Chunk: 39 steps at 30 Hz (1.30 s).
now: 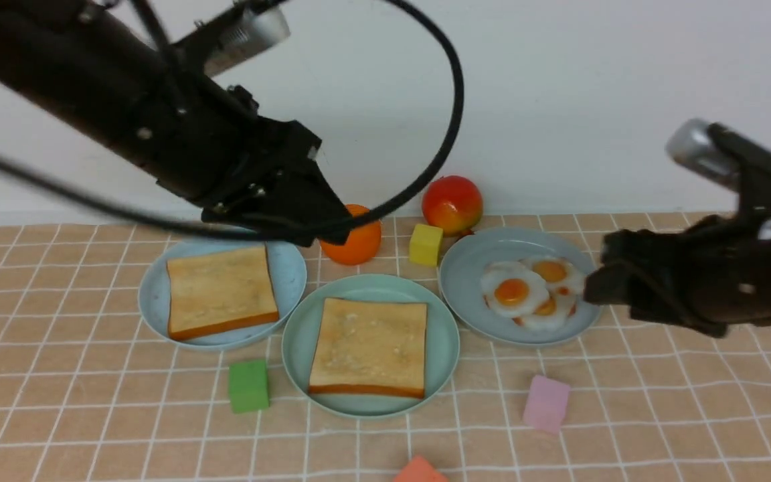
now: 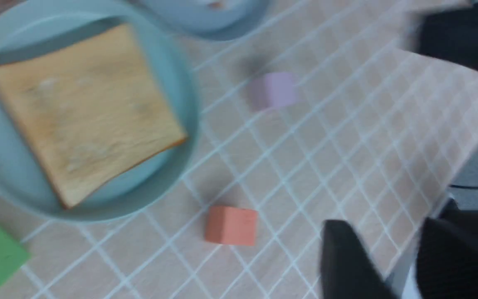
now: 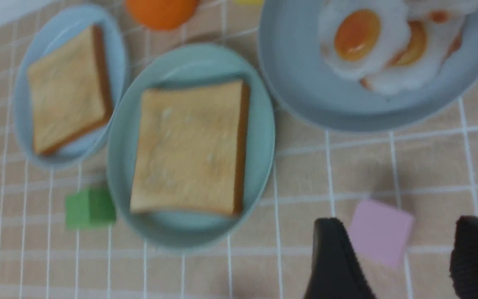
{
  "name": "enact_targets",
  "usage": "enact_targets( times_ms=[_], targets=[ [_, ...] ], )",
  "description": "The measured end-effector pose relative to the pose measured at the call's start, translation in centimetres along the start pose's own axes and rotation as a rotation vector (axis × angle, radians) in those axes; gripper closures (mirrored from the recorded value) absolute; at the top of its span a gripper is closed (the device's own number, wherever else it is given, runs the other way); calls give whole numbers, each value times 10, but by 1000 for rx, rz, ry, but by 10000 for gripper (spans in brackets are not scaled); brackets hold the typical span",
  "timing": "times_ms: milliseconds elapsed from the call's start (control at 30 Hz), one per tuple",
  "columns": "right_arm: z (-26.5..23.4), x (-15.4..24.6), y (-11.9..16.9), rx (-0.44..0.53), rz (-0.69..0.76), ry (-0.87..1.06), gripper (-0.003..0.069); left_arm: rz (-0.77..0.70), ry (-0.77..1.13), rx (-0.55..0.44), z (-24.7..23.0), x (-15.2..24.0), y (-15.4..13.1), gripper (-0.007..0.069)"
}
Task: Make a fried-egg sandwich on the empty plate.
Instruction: Use the right arm to grab a fried egg
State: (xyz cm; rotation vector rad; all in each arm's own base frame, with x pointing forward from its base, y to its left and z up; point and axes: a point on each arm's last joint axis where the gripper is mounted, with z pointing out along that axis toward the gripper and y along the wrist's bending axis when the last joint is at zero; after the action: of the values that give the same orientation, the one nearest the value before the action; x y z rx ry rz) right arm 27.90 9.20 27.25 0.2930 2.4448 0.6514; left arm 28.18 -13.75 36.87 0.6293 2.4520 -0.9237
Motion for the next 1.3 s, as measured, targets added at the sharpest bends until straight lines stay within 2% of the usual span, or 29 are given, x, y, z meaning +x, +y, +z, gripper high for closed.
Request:
enact_targets(
  times_ms=[133,167,200,267,367,633,933,1133,1233,1300],
  targets=[
    [28,-19,-15,26,83,12,267,67,-15,-28,10,22,-11,559],
    [31,-21,-16,28,77,15,267,70,-8,-27,11,24,-12,559],
    [43,-31,-20,31,74,17,267,115,2,-49,23,34,-19,606],
    [56,-40,-22,28,49,21,267,159,17,-73,35,43,-23,635],
    [77,-51,-27,25,50,20,270,230,37,-110,48,51,-28,638],
    [123,-61,-37,28,128,36,274,234,22,-148,49,50,-26,638],
    [149,-59,-48,50,161,45,288,231,22,-149,49,50,-26,638],
    [162,-54,-54,42,258,54,291,232,24,-150,50,50,-26,638],
    [167,-53,-56,43,281,59,317,221,23,-151,50,50,-26,638],
    [166,-53,-56,43,281,59,363,216,24,-155,50,50,-26,638]
  ],
)
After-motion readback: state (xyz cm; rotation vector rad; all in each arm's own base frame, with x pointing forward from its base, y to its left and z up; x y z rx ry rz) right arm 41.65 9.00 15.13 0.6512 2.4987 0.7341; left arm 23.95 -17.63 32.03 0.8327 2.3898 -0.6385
